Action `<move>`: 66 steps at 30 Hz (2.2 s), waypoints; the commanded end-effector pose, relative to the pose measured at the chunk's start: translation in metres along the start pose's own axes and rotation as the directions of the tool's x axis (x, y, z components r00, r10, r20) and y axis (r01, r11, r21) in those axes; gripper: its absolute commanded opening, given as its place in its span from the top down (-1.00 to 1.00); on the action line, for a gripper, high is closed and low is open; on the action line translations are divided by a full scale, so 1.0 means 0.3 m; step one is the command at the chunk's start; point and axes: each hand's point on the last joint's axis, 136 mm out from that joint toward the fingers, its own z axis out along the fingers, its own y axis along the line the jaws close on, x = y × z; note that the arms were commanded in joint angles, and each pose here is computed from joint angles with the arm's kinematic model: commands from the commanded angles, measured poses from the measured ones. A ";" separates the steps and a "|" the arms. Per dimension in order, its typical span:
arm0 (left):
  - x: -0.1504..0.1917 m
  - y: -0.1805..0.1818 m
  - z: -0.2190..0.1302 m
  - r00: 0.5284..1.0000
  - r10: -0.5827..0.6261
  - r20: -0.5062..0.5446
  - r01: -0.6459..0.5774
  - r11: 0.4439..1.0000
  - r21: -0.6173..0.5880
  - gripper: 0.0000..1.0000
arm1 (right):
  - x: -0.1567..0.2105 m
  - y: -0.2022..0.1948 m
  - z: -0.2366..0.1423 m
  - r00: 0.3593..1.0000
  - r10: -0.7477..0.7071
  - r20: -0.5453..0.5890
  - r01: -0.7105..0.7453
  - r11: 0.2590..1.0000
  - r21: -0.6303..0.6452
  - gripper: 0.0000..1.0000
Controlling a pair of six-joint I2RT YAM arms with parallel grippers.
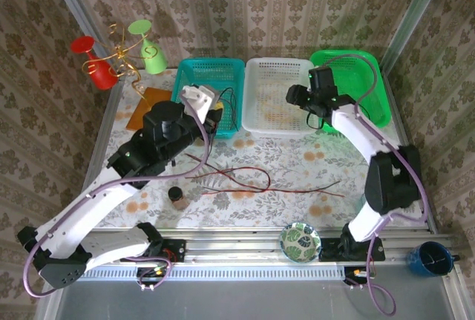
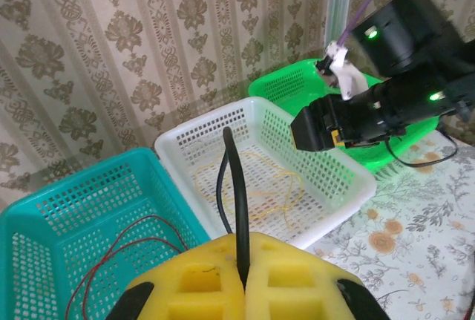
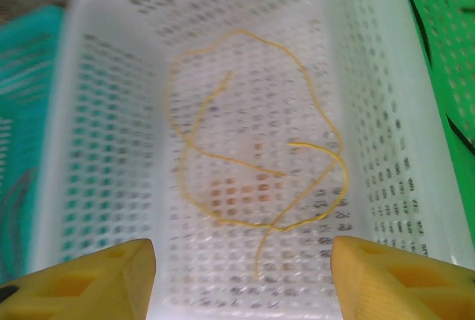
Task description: Untangle the cables
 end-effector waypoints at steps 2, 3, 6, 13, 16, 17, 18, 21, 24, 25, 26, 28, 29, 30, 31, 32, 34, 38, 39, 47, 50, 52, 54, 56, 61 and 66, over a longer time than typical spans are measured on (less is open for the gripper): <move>-0.022 -0.075 0.016 0.999 -0.031 -0.028 0.035 0.992 0.123 1.00 | -0.042 0.206 -0.239 0.957 -0.232 0.172 0.278 0.903 -0.327 -0.40; -0.020 -0.091 0.026 0.999 -0.033 -0.035 0.038 0.988 0.147 1.00 | -0.046 0.246 -0.308 0.934 -0.265 0.239 0.342 0.859 -0.382 -0.47; -0.020 -0.124 0.051 0.998 -0.032 -0.045 0.040 0.980 0.194 1.00 | -0.016 0.321 -0.444 0.856 -0.345 0.385 0.504 0.722 -0.474 -0.66; -0.033 -0.199 0.091 0.999 -0.008 -0.050 0.022 0.956 0.292 1.00 | 0.070 0.410 -0.610 0.751 -0.409 0.519 0.660 0.488 -0.570 -0.73; -0.031 -0.231 0.105 0.999 -0.002 -0.054 0.019 0.945 0.327 1.00 | 0.085 0.451 -0.624 0.734 -0.427 0.527 0.679 0.442 -0.587 -0.71; -0.029 -0.241 0.109 0.998 -0.001 -0.055 0.020 0.941 0.337 1.00 | 0.087 0.465 -0.624 0.731 -0.432 0.528 0.682 0.430 -0.592 -0.70; -0.028 -0.249 0.114 0.998 -0.001 -0.057 0.021 0.939 0.342 1.00 | 0.087 0.481 -0.627 0.731 -0.433 0.528 0.681 0.416 -0.602 -0.67; -0.028 -0.263 0.128 0.998 -0.005 -0.064 0.027 0.935 0.353 1.00 | 0.098 0.516 -0.635 0.733 -0.437 0.522 0.675 0.372 -0.637 -0.60; -0.030 -0.282 0.137 0.998 -0.003 -0.065 0.026 0.930 0.366 1.00 | 0.103 0.533 -0.631 0.733 -0.440 0.518 0.673 0.360 -0.646 -0.37; -0.029 -0.284 0.141 0.998 -0.002 -0.065 0.026 0.929 0.369 1.00 | 0.102 0.532 -0.628 0.734 -0.441 0.517 0.672 0.363 -0.645 -0.23; -0.029 -0.286 0.143 0.998 -0.004 -0.068 0.028 0.929 0.368 1.00 | 0.096 0.531 -0.627 0.731 -0.443 0.519 0.676 0.370 -0.637 -0.02; -0.022 -0.285 0.148 0.997 -0.003 -0.073 0.029 0.931 0.364 1.00 | 0.089 0.520 -0.622 0.723 -0.454 0.520 0.686 0.391 -0.613 0.43; -0.019 -0.280 0.150 0.997 -0.004 -0.076 0.031 0.934 0.357 1.00 | 0.080 0.509 -0.617 0.727 -0.457 0.513 0.684 0.419 -0.597 0.65; -0.016 -0.275 0.152 0.997 -0.006 -0.078 0.033 0.936 0.351 0.75 | 0.070 0.498 -0.612 0.736 -0.457 0.500 0.675 0.443 -0.589 0.85; -0.012 -0.271 0.154 0.997 -0.007 -0.081 0.034 0.938 0.346 0.48 | 0.061 0.491 -0.612 0.744 -0.453 0.490 0.666 0.455 -0.590 0.97; -0.006 -0.266 0.158 0.996 -0.008 -0.084 0.036 0.939 0.341 0.23 | 0.051 0.481 -0.610 0.750 -0.453 0.482 0.660 0.468 -0.587 1.00; 0.001 -0.262 0.161 0.996 -0.006 -0.087 0.035 0.940 0.339 -0.04 | 0.034 0.458 -0.603 0.762 -0.450 0.465 0.647 0.500 -0.575 1.00; 0.003 -0.234 0.154 0.998 -0.004 -0.069 0.025 0.953 0.302 -0.36 | -0.032 0.377 -0.584 0.770 -0.442 0.461 0.635 0.604 -0.482 1.00; 0.005 -0.224 0.150 0.998 -0.006 -0.063 0.024 0.957 0.288 -0.38 | -0.056 0.350 -0.580 0.772 -0.438 0.462 0.629 0.636 -0.448 1.00; 0.031 -0.170 0.122 0.999 -0.015 -0.046 0.026 0.972 0.234 -0.43 | -0.297 0.035 -0.573 0.812 -0.306 0.497 0.399 0.912 -0.091 1.00; 0.045 -0.165 0.119 0.998 -0.021 -0.052 0.032 0.973 0.228 -0.44 | -0.396 -0.118 -0.582 0.819 -0.189 0.541 0.222 0.975 0.005 1.00; 0.052 -0.163 0.117 0.998 -0.023 -0.056 0.035 0.973 0.227 -0.44 | -0.449 -0.192 -0.592 0.808 -0.127 0.576 0.138 0.990 0.024 1.00; 0.054 -0.160 0.114 0.998 -0.026 -0.055 0.037 0.974 0.225 -0.43 | -0.496 -0.252 -0.592 0.796 -0.092 0.598 0.083 0.996 0.042 1.00; 0.056 -0.159 0.111 0.998 -0.028 -0.053 0.039 0.974 0.222 -0.44 | -0.530 -0.290 -0.589 0.786 -0.067 0.614 0.047 0.998 0.049 1.00; 0.067 -0.154 0.109 0.998 -0.035 -0.055 0.046 0.976 0.215 -0.44 | -0.576 -0.375 -0.496 0.805 -0.089 0.587 0.030 0.993 0.110 1.00; 0.077 -0.151 0.103 0.997 -0.038 -0.061 0.050 0.976 0.211 -0.44 | -0.583 -0.475 -0.319 0.853 -0.142 0.503 0.045 0.979 0.200 1.00</move>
